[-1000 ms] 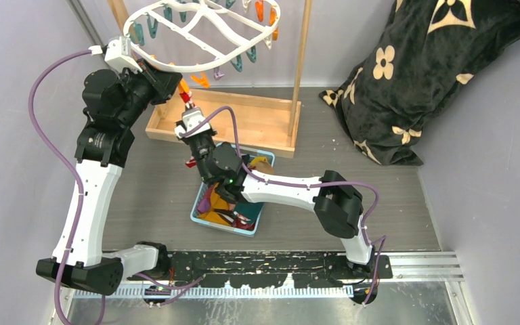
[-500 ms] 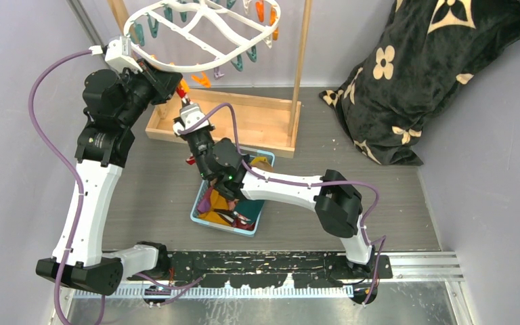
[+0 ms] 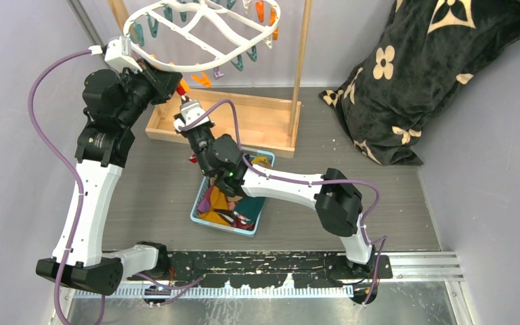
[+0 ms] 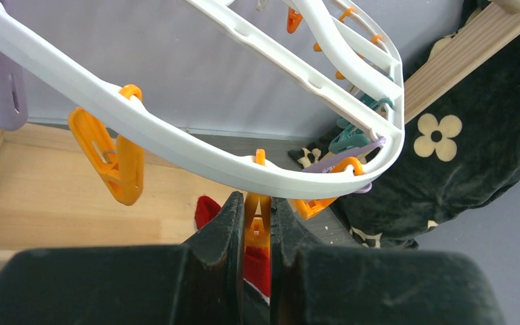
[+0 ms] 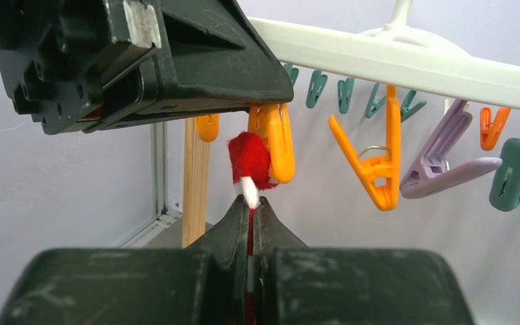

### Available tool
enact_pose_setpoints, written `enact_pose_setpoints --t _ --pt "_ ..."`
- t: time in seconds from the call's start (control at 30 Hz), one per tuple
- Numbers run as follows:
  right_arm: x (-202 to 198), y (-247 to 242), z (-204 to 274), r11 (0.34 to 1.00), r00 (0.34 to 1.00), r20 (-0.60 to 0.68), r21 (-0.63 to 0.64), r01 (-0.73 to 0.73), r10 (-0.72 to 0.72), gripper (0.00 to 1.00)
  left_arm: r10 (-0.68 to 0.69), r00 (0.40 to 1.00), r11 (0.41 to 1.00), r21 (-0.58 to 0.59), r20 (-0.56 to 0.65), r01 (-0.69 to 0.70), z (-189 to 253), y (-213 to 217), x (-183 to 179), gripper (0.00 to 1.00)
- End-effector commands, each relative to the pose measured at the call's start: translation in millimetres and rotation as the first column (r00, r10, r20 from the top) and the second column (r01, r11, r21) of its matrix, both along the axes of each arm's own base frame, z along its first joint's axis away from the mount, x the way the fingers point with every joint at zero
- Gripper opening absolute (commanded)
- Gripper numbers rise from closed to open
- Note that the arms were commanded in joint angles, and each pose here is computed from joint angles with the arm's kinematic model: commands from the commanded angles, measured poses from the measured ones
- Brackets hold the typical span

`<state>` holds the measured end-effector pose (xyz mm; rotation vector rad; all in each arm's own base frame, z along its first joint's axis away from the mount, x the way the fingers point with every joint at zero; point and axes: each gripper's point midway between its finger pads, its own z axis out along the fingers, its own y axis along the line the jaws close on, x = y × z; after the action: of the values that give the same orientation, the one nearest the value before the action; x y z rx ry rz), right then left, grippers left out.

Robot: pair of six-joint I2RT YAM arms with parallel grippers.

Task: Clip the socks to the hanger
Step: Clamp the sock onto the hanger.

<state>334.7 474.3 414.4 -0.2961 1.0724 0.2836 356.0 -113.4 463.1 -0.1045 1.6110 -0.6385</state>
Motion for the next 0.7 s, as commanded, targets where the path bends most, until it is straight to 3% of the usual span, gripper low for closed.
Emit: enact_pose_setpoints --t 0.0,0.47,0.6,0.67 --pt "0 -10 38 0.997 0.999 0.051 0.081 -0.010 0.006 0.01 0.024 0.994 0.999 -0.026 0.107 -0.021 30 4 -2 0.00" --pt "4 -15 45 0.998 0.998 0.066 0.060 -0.023 0.019 0.01 0.024 0.992 1.000 -0.013 0.121 -0.023 32 4 -3 0.01" --pt "4 -14 45 0.997 0.998 0.062 0.070 -0.031 0.027 0.01 0.026 0.992 1.000 -0.010 0.120 -0.025 31 5 -3 0.20" --pt "4 -13 45 0.997 0.998 0.062 0.074 -0.035 0.031 0.01 0.025 0.993 1.000 -0.011 0.118 -0.024 30 5 -3 0.37"
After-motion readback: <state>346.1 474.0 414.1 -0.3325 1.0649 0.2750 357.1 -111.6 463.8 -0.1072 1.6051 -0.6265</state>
